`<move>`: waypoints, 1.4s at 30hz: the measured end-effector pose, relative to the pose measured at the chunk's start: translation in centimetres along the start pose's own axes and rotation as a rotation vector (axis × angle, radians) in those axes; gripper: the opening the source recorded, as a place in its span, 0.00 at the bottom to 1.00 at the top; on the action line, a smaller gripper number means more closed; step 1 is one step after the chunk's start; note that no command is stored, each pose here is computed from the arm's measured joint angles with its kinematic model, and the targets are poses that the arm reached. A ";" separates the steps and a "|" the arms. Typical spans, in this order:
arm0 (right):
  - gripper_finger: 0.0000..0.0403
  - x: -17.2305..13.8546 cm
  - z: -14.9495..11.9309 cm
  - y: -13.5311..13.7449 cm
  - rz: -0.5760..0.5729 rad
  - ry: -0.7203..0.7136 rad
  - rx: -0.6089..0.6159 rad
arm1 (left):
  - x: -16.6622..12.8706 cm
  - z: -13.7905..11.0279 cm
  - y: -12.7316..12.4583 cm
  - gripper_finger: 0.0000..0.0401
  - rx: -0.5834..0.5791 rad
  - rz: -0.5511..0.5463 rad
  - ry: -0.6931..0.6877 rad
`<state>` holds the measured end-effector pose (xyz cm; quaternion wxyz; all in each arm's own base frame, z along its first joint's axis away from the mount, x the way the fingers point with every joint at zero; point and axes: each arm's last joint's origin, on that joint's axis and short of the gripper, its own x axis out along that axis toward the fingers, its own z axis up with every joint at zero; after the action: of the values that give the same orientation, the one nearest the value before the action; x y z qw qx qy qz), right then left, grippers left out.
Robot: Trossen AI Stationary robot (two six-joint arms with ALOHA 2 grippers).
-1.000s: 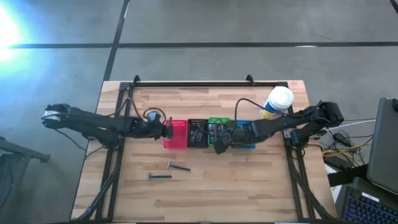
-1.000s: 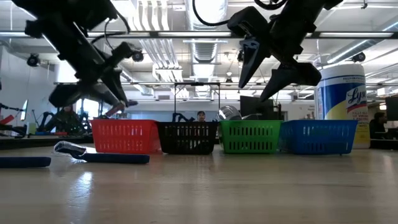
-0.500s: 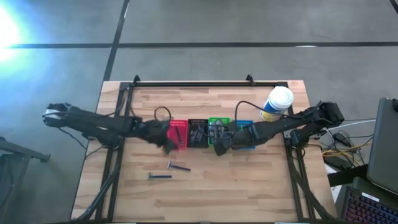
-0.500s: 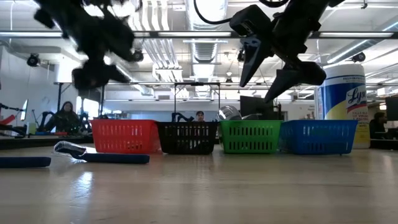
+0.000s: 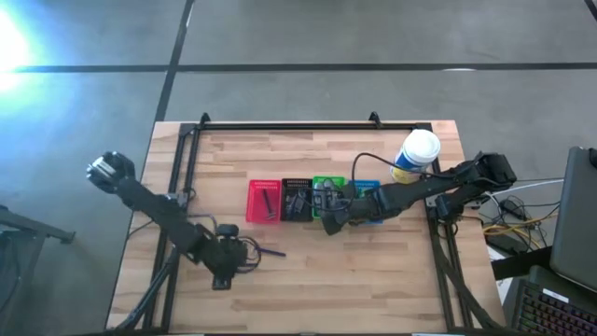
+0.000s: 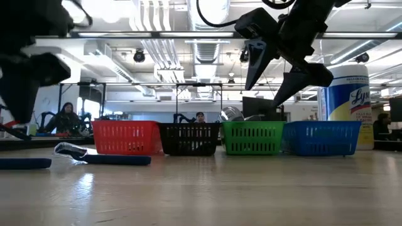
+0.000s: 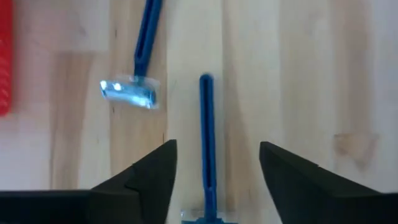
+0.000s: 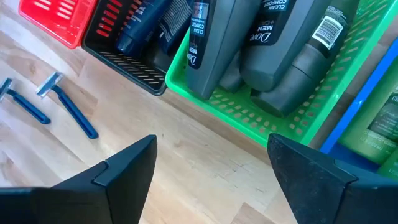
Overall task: Pick & Place Travel size toiletries
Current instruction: Put the blue razor into the red bin
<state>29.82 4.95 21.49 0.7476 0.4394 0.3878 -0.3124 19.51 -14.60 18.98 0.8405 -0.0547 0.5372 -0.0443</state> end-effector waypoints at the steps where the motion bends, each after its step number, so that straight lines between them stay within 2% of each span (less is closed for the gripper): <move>1: 0.76 0.0 0.0 0.0 0.000 0.000 0.000 | 0.6 -0.1 -0.1 0.60 -0.002 0.013 0.019; 6: 0.76 0.0 0.0 0.0 0.000 0.001 0.000 | 3.1 -0.4 -0.5 0.70 -0.010 0.041 0.098; 10: 0.73 0.0 0.0 0.0 0.000 0.002 0.000 | 4.5 -0.7 -0.4 0.67 -0.045 0.075 0.149; 13: 0.70 0.0 0.0 0.0 -0.001 0.007 -0.001 | 4.7 -0.6 -0.4 0.53 -0.036 0.077 0.156; 18: 0.66 0.0 -0.1 -0.2 -0.021 0.013 -0.005 | 4.4 -0.6 -0.5 0.13 0.023 0.048 0.152; 19: 0.65 0.0 -0.1 -0.3 -0.024 0.014 -0.006 | 4.3 -0.6 -0.5 0.08 0.024 0.045 0.153; 21: 0.64 0.0 -0.1 -0.3 -0.026 0.018 -0.007 | 4.3 -0.6 -0.5 0.05 -0.005 0.039 0.155; 24: 0.62 -0.2 0.0 -0.1 -0.017 0.016 -0.010 | 3.8 -0.5 -0.3 0.05 -0.118 0.020 0.169; 26: 0.62 -0.5 0.1 0.0 -0.008 0.012 -0.014 | 2.4 -0.2 0.0 0.05 -0.212 0.010 0.144; 28: 0.61 -0.8 0.1 0.0 -0.003 0.009 -0.014 | 0.0 0.8 0.4 0.05 -0.346 -0.026 0.024; 30: 0.61 -1.1 0.2 0.0 0.002 0.005 -0.013 | -2.4 1.8 1.8 0.05 -0.544 -0.009 -0.153; 33: 0.61 -1.2 0.3 -0.1 -0.003 -0.017 -0.009 | -4.9 2.8 5.1 0.05 -0.871 0.055 -0.432; 35: 0.61 -1.2 0.4 -0.1 -0.004 -0.018 -0.007 | -5.1 2.9 7.5 0.05 -1.016 0.095 -0.507; 39: 0.64 -1.2 0.4 -0.1 -0.004 -0.020 -0.001 | -3.6 2.8 11.0 0.05 -1.168 0.107 -0.567; 42: 0.66 -1.2 0.4 -0.1 -0.004 -0.020 -0.001 | -2.8 3.2 13.0 0.14 -1.217 0.078 -0.613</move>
<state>29.25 4.73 22.61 0.7511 0.4352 0.3812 -0.3181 21.43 -1.21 20.96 0.7753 -0.5082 0.2058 0.3135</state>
